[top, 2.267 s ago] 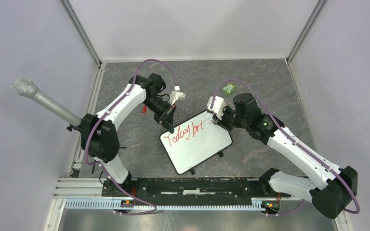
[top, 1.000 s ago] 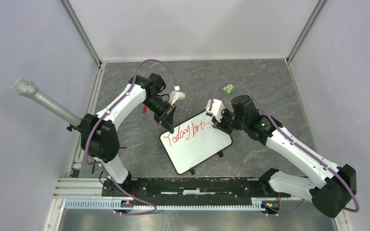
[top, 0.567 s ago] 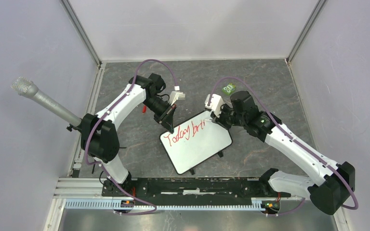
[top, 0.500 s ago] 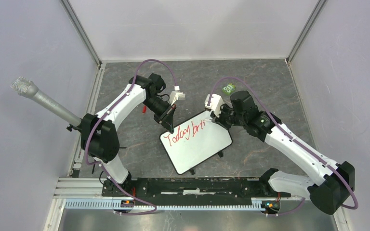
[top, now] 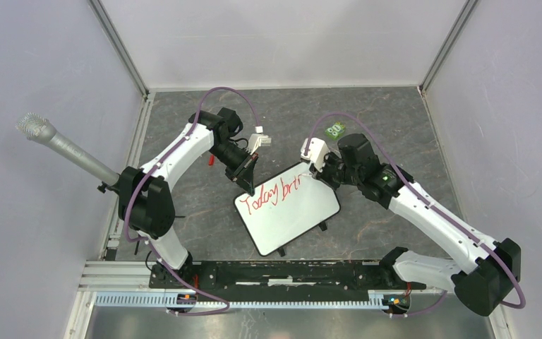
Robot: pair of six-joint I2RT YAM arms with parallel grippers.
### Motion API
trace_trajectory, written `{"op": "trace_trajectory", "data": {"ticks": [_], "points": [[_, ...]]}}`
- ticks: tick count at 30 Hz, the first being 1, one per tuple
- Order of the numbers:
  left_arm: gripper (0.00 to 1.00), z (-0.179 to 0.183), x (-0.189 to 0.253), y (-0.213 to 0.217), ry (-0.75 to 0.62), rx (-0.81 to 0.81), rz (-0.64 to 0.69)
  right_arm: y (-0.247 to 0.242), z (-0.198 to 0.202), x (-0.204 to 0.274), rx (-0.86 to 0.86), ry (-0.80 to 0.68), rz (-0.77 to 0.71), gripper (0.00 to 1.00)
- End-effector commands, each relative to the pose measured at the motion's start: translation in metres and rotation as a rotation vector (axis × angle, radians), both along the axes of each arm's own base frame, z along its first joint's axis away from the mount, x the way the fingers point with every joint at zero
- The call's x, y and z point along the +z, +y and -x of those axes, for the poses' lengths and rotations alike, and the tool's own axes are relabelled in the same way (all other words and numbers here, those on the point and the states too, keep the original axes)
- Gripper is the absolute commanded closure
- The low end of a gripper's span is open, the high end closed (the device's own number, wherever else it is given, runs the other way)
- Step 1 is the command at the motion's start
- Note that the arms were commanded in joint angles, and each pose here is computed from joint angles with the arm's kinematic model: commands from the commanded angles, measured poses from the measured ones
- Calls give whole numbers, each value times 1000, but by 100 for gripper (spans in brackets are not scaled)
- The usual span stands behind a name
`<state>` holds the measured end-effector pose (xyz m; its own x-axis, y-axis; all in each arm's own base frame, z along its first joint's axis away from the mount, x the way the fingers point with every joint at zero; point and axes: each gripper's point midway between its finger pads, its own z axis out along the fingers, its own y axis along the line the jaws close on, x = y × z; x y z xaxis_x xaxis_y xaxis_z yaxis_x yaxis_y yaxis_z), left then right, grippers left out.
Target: Write a sentence on the whiteboard
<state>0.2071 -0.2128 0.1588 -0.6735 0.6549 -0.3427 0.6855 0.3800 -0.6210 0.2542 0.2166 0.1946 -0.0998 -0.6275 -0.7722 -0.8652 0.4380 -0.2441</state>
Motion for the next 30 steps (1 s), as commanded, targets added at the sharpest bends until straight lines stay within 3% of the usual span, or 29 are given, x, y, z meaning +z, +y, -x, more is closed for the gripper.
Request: {"op": "trace_trajectory", "data": {"ticks": [1, 9, 21, 30], "points": [[98, -3, -4, -3, -36, -41, 29, -6, 3, -6, -4, 2, 20, 100], [98, -2, -4, -3, -34, -41, 28, -7, 16, -19, 28, 46, 23, 100], [97, -2, -3, -4, -35, -37, 27, -6, 0, 33, -4, -46, -41, 100], [98, -3, -2, -4, -38, -39, 31, -9, -14, 26, -49, -55, -10, 100]]}}
